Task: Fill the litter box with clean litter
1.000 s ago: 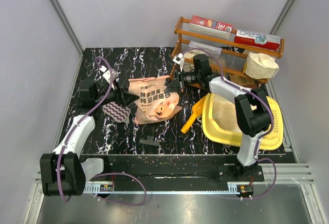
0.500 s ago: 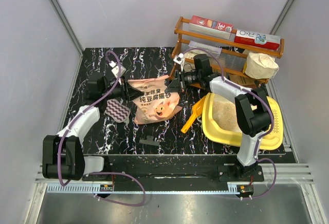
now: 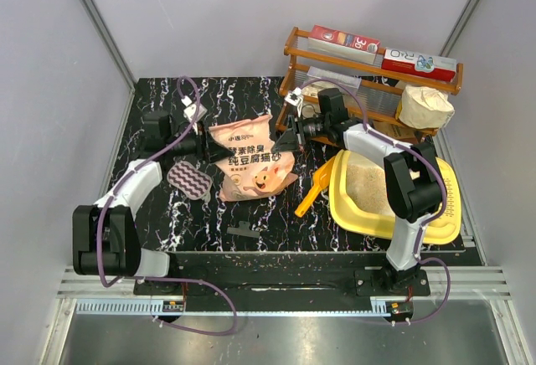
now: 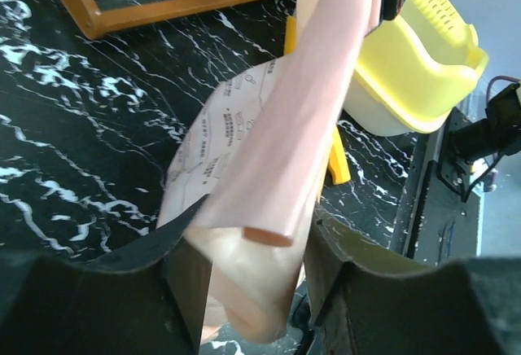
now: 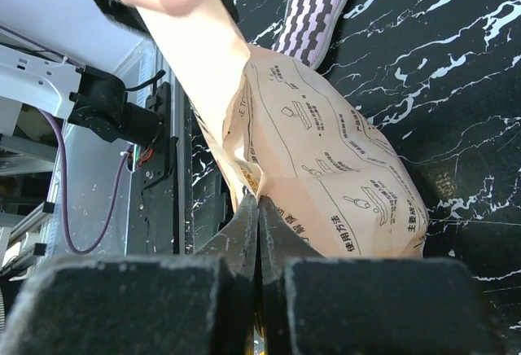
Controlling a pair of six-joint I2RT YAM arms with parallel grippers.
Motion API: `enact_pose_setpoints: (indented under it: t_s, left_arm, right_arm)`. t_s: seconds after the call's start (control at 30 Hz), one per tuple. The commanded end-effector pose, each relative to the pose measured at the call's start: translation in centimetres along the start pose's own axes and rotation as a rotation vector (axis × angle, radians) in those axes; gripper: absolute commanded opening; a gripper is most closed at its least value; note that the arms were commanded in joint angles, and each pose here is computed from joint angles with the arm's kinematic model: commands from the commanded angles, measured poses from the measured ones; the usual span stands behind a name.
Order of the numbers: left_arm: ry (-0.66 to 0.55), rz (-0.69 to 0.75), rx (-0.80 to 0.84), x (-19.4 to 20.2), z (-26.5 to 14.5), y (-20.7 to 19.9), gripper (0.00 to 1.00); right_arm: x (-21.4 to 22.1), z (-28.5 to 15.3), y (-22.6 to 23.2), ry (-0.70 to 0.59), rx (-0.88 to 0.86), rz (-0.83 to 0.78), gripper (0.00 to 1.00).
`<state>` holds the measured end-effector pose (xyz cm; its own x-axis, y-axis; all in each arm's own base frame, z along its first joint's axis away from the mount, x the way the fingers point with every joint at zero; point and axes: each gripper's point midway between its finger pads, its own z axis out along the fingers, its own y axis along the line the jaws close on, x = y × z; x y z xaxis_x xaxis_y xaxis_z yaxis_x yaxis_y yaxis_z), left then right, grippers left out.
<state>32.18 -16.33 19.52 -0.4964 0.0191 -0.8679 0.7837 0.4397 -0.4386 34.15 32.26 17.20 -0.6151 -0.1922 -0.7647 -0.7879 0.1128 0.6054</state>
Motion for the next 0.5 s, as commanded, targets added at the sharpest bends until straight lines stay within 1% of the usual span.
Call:
enact_pose_setpoints:
  t_s: [0.0, 0.03, 0.07, 0.1, 0.17, 0.2, 0.23, 0.27, 0.3, 0.33, 0.37, 0.43, 0.47]
  left_arm:
    - [-0.073, -0.001, 0.057, -0.9, 1.4, -1.2, 0.48]
    - [-0.100, 0.015, 0.066, -1.1, 1.6, -1.1, 0.48]
    - [-0.111, -0.032, 0.071, -1.3, 1.7, -1.2, 0.47]
    - [-0.116, -0.046, 0.073, -1.2, 2.0, -1.0, 0.43]
    - [-0.117, -0.051, 0.091, -1.4, 2.0, -1.1, 0.34]
    - [-0.109, -0.062, 0.104, -1.3, 2.0, -1.2, 0.24]
    - [-0.106, -0.078, 0.113, -1.4, 1.7, -1.2, 0.21]
    - [-0.105, -0.124, 0.118, -1.4, 1.5, -1.2, 0.17]
    - [-0.105, -0.164, 0.123, -1.4, 1.3, -1.1, 0.11]
    - [-0.121, -0.177, 0.132, -1.8, 0.8, -0.9, 0.09]
    - [-0.122, -0.249, 0.144, -2.0, 0.5, -1.2, 0.06]
    - [-0.121, -0.272, 0.167, -2.1, 0.3, -1.9, 0.00]
    - [-0.111, -0.284, 0.168, -2.1, 0.2, -2.0, 0.00]
  right_arm:
    - [-2.3, -1.4, 1.3, -0.045, -0.019, -0.035, 0.00]
    - [-2.2, -1.3, 1.3, -0.044, -0.026, -0.015, 0.00]
    - [-2.2, -1.3, 1.3, -0.046, -0.029, -0.017, 0.00]
    - [-2.2, -1.3, 1.4, -0.045, -0.035, -0.016, 0.00]
    - [-2.0, -1.3, 1.5, -0.041, -0.040, -0.001, 0.00]
    - [-2.0, -1.4, 1.6, -0.041, -0.046, 0.000, 0.00]
    - [-1.8, -1.5, 1.7, -0.037, -0.052, 0.014, 0.00]
    - [-1.7, -1.6, 1.9, -0.034, -0.066, 0.020, 0.00]
    - [-1.8, -1.8, 2.0, -0.035, -0.069, 0.027, 0.00]
    - [-1.9, -2.2, 2.1, -0.037, -0.067, 0.048, 0.00]
    - [-2.0, -2.4, 2.3, -0.038, -0.073, 0.058, 0.00]
    - [-2.3, -2.8, 2.9, -0.037, -0.086, 0.101, 0.00]
    - [-2.6, -3.1, 3.0, -0.039, -0.090, 0.123, 0.00]
